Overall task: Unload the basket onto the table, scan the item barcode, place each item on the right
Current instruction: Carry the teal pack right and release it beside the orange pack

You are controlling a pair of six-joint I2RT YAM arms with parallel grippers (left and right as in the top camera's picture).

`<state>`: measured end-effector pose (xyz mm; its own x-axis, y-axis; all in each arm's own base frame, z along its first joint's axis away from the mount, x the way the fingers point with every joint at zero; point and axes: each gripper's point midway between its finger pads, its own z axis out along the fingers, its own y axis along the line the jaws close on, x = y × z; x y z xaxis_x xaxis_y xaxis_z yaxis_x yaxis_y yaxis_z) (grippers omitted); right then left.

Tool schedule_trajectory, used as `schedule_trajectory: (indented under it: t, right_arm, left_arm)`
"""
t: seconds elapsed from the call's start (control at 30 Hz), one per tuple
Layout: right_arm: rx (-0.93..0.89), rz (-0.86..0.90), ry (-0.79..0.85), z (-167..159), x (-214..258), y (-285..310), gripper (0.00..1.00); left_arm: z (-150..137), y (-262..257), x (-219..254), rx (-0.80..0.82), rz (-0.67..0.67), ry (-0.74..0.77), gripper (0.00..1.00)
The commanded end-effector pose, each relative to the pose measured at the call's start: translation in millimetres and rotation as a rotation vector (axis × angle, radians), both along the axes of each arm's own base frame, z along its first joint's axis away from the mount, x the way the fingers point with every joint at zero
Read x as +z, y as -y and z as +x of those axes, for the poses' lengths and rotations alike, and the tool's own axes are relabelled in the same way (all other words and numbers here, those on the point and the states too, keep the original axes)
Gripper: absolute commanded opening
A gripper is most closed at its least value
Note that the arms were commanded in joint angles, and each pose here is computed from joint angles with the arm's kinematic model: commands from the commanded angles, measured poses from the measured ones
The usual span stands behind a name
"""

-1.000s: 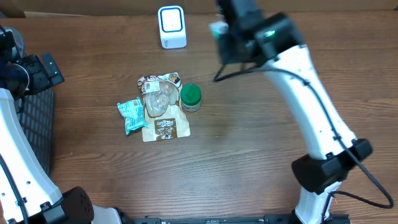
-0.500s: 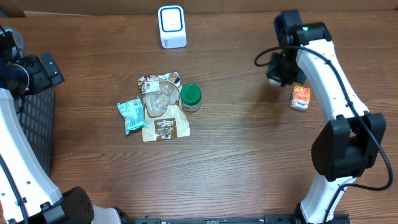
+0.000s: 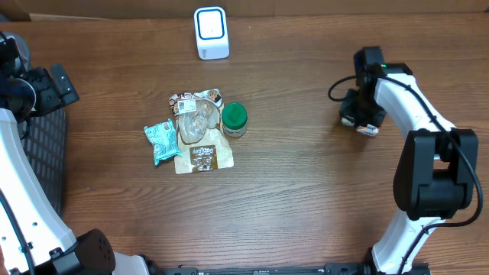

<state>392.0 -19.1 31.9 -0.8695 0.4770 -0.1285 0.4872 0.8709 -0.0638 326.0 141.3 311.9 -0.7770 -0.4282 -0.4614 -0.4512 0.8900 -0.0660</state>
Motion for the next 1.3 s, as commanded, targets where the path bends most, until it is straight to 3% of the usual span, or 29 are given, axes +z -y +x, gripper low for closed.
schedule_trajectory:
  t: [0.0,0.27,0.53,0.87,1.1,1.27]
  right_arm:
    - [-0.041,-0.005,-0.014,-6,-8,13,0.04]
    - [-0.054,0.003,-0.035,-12,-9,18,0.06]
    - [0.056,0.066,-0.018,-2,2,6,0.32]
    - [0.1,0.064,0.048,26,66,2,0.37]
    - [0.298,0.324,0.135,41,98,-78,0.41]
    - [0.44,0.376,0.188,46,104,-142,0.41]
  left_arm:
    - [0,-3,5,-0.014,0.021,0.008,1.0]
    - [0,-3,5,-0.014,0.021,0.008,1.0]
    - [0,-3,5,-0.014,0.021,0.008,1.0]
    - [0,-3,5,-0.014,0.021,0.008,1.0]
    - [0,-3,5,-0.014,0.021,0.008,0.99]
    - [0,-3,5,-0.014,0.021,0.008,1.0]
